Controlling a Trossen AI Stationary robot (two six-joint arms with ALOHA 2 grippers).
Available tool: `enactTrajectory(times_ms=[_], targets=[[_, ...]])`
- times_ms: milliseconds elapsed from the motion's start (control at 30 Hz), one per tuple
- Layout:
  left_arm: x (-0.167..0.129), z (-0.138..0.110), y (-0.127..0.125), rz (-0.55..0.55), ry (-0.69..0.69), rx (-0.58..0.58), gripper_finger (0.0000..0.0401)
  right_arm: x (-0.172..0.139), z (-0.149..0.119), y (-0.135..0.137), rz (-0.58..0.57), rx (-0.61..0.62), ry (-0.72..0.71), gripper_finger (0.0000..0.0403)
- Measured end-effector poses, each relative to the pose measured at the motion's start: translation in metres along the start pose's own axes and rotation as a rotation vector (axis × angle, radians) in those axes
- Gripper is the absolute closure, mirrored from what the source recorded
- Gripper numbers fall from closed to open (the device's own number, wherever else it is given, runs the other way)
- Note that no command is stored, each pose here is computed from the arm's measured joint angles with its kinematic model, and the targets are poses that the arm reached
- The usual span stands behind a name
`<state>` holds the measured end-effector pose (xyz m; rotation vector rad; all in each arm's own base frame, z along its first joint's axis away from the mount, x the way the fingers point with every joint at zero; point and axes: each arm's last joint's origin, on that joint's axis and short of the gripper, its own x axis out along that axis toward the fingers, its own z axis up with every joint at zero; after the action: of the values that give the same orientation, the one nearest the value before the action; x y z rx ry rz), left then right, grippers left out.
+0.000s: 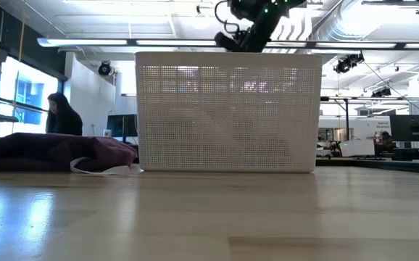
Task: Pick & place medical supplies in basket/bin
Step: Put the white pill bottle into the white bin
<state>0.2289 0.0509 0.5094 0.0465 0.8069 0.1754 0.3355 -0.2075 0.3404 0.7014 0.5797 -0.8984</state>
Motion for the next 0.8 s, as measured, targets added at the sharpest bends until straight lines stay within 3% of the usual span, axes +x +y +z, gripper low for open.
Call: enactTrajectory(times_ms=[133,300,433,600,800], targets=[[0.0,0.002,0.0,0.002,-0.016,0.004,0.0192,0.014,-0.007,-0.003,-0.023,0.055,0.07,0.0259],[0.0,0.002,0.0,0.003,-0.026,0.004,0.0192,0.033,-0.011,0.003,0.083,0.047,0.108,0.034],[0.0,0.002,0.0,0.003,-0.025,-0.002,0.0192,0.045,-0.021,-0.001,0.0,0.055,0.163,0.0394],[0.0,0.002,0.0,0.002,-0.017,-0.008,0.0192,0.046,-0.029,-0.013,-0.183,0.065,0.204,0.0385],[0.0,0.001,0.0,0.001,-0.008,-0.029,0.0192,0.042,-0.028,-0.015,-0.242,0.02,0.156,0.0395]])
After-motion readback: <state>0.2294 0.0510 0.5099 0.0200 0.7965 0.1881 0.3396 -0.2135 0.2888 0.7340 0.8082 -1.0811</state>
